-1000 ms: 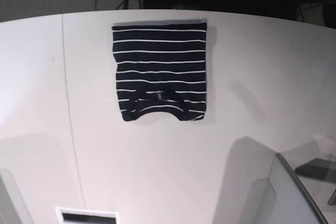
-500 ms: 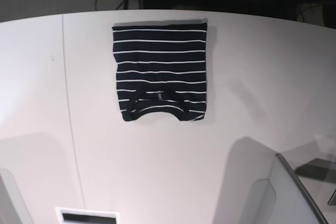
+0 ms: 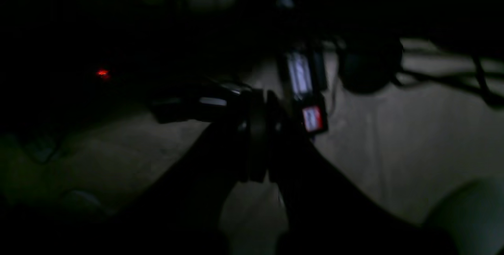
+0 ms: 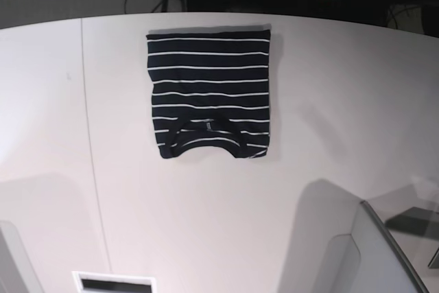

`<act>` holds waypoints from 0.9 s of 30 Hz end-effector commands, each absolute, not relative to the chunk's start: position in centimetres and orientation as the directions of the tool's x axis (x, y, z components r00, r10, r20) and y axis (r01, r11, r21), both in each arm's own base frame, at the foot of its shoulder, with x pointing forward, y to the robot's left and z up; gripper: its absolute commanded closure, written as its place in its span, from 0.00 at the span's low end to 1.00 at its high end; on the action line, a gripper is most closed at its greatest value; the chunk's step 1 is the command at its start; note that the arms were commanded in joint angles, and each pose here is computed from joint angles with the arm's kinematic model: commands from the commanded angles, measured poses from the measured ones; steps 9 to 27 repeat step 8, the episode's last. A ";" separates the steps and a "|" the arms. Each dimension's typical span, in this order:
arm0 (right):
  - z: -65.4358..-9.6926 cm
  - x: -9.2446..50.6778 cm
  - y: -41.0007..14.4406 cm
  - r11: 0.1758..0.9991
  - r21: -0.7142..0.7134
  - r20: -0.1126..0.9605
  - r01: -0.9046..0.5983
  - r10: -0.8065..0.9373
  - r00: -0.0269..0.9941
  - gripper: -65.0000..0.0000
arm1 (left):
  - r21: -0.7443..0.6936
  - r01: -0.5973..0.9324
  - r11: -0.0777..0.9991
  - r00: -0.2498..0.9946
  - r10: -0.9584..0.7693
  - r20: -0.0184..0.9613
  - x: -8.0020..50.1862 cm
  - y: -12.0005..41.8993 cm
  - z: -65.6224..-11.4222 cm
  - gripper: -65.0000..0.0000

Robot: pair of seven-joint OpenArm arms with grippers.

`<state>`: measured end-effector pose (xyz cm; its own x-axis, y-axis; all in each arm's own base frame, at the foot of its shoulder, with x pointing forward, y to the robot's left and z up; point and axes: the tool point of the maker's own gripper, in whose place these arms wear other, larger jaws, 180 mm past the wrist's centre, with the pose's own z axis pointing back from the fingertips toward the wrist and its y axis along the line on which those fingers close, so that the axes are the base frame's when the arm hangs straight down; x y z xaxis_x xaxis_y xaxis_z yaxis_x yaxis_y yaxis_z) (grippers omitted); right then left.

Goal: Layout the t-shirt on the table in an organized manner, then fold the t-shirt properly

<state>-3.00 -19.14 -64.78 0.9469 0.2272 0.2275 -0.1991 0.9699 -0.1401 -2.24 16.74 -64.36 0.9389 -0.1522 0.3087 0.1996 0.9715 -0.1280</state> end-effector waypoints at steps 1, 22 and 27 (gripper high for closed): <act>-64.7 -3.8 -19.6 0.968 -0.144 0.215 -0.204 0.231 0.949 0.99 | -0.138 0.204 0.969 0.938 -0.153 0.312 -2.5 16.5 -64.3 1.00; -64.4 -2.9 -22.3 0.956 -0.188 0.214 -0.225 0.263 0.941 0.99 | -0.189 0.180 0.965 0.944 -0.115 0.308 -2.5 13.1 -64.5 1.00; -64.4 -2.9 -22.3 0.956 -0.188 0.214 -0.225 0.263 0.941 0.99 | -0.189 0.180 0.965 0.944 -0.115 0.308 -2.5 13.1 -64.5 1.00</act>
